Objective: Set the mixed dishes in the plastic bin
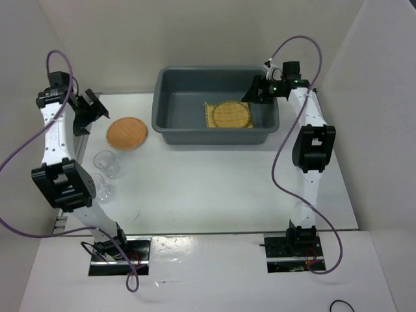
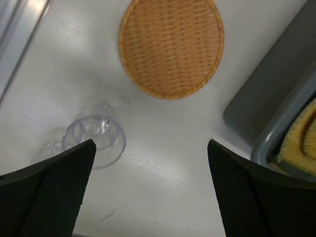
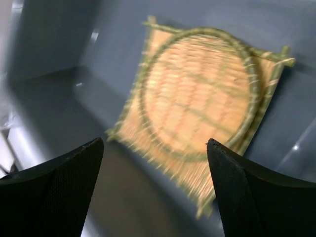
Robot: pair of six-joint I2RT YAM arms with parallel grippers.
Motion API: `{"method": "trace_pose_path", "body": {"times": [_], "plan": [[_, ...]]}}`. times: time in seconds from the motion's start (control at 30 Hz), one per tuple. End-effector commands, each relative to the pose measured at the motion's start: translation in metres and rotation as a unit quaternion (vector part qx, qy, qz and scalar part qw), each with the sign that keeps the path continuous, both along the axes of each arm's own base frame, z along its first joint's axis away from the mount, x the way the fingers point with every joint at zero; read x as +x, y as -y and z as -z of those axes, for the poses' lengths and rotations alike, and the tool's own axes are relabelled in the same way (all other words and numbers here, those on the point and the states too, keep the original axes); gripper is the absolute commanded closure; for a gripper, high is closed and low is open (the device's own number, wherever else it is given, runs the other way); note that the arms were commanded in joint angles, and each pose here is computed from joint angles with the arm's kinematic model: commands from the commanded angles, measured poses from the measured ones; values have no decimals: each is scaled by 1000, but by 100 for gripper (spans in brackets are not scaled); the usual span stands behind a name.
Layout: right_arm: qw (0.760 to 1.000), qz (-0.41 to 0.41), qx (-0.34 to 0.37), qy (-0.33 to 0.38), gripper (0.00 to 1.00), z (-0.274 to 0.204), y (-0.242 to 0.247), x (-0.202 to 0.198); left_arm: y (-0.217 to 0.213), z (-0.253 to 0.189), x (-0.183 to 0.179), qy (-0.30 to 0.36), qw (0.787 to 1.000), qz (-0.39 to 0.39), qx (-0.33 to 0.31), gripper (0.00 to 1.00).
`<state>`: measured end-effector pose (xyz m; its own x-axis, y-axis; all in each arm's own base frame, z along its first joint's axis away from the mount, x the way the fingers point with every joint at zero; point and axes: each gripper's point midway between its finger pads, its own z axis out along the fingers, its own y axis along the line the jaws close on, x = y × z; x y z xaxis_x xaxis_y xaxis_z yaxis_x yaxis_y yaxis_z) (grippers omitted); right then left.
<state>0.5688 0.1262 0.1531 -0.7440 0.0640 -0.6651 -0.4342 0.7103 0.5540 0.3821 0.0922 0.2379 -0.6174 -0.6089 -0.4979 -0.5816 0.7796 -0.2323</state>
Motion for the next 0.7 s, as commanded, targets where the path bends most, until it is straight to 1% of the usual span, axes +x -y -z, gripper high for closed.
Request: {"method": "trace_pose_path", "body": {"times": [0.0,0.03,0.07,0.13,0.17,0.2,0.23,0.27,0.3,0.4,0.47,0.53,0.63,0.67], "plan": [[995,-38,6,87,10,-111,13,-49,-9,10,48,80,989,63,-111,0],[994,-51,-9,97,10,-112,14,-58,-18,16,55,95,984,53,-140,0],[994,-49,-21,91,9,-115,16,-75,-18,28,72,114,976,64,-173,0],[992,-57,-49,104,9,-118,17,-92,-23,42,87,123,971,64,-194,0],[991,-60,-60,107,8,-123,15,-106,-27,48,96,128,971,65,-191,0],[991,-56,-72,97,8,-120,19,-113,-26,74,104,107,968,68,-218,0],[990,-57,-79,99,8,-121,21,-119,-31,73,117,120,967,86,-210,0],[990,-56,-86,94,7,-115,22,-125,-30,111,118,73,964,82,-241,0],[988,-50,-102,107,7,-122,27,-129,-31,118,123,67,962,89,-247,0],[988,-36,-108,107,6,-127,33,-140,-37,140,137,60,961,104,-251,0],[986,-31,-113,120,2,-134,35,-143,-45,157,137,47,962,92,-251,0],[983,-19,-126,132,2,-142,39,-146,-53,163,138,49,964,86,-246,0],[980,-6,-146,134,2,-140,46,-148,-63,185,133,34,965,74,-250,0],[982,-7,-145,123,2,-134,46,-150,-64,185,133,35,965,78,-246,0]]}}
